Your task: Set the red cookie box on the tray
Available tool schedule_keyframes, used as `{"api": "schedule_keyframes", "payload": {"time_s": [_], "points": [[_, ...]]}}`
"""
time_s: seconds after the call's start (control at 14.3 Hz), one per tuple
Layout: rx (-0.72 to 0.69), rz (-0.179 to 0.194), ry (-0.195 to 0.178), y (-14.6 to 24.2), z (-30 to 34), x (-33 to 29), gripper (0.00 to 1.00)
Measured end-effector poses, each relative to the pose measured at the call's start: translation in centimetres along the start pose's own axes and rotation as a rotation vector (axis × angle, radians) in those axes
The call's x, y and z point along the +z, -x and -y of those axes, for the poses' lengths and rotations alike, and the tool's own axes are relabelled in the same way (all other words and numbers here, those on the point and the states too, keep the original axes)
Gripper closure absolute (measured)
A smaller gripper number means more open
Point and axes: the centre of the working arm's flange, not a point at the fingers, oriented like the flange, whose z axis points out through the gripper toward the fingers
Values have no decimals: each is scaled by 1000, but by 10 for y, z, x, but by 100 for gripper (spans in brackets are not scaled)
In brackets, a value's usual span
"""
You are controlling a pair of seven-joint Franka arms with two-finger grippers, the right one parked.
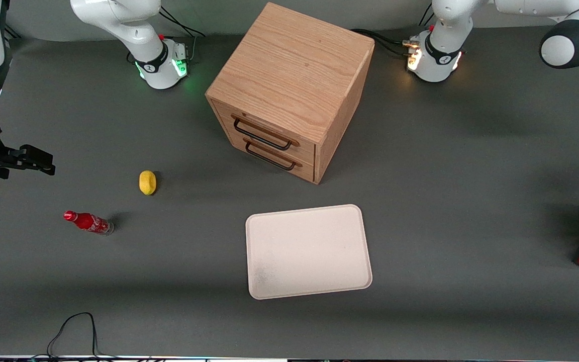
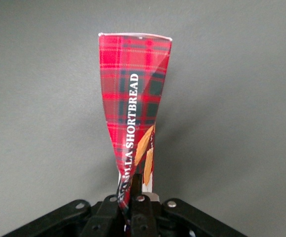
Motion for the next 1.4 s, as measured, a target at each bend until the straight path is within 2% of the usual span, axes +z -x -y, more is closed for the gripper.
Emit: {"api": "schedule_keyframes", "payload": {"time_s": [0.14, 0.35, 0.56, 0.77, 0.98, 1.19, 1.4], "points": [[-34, 14, 7, 2, -7, -43, 97], [-85, 77, 43, 5, -35, -126, 97], [-152, 131, 52, 11, -76, -214, 97], [-203, 147, 50, 22, -108, -273, 97], [-240, 157, 56, 13, -125, -287, 97], [-304, 190, 73, -39, -159, -275, 97], [-403, 210, 55, -141, -242, -265, 97]]}}
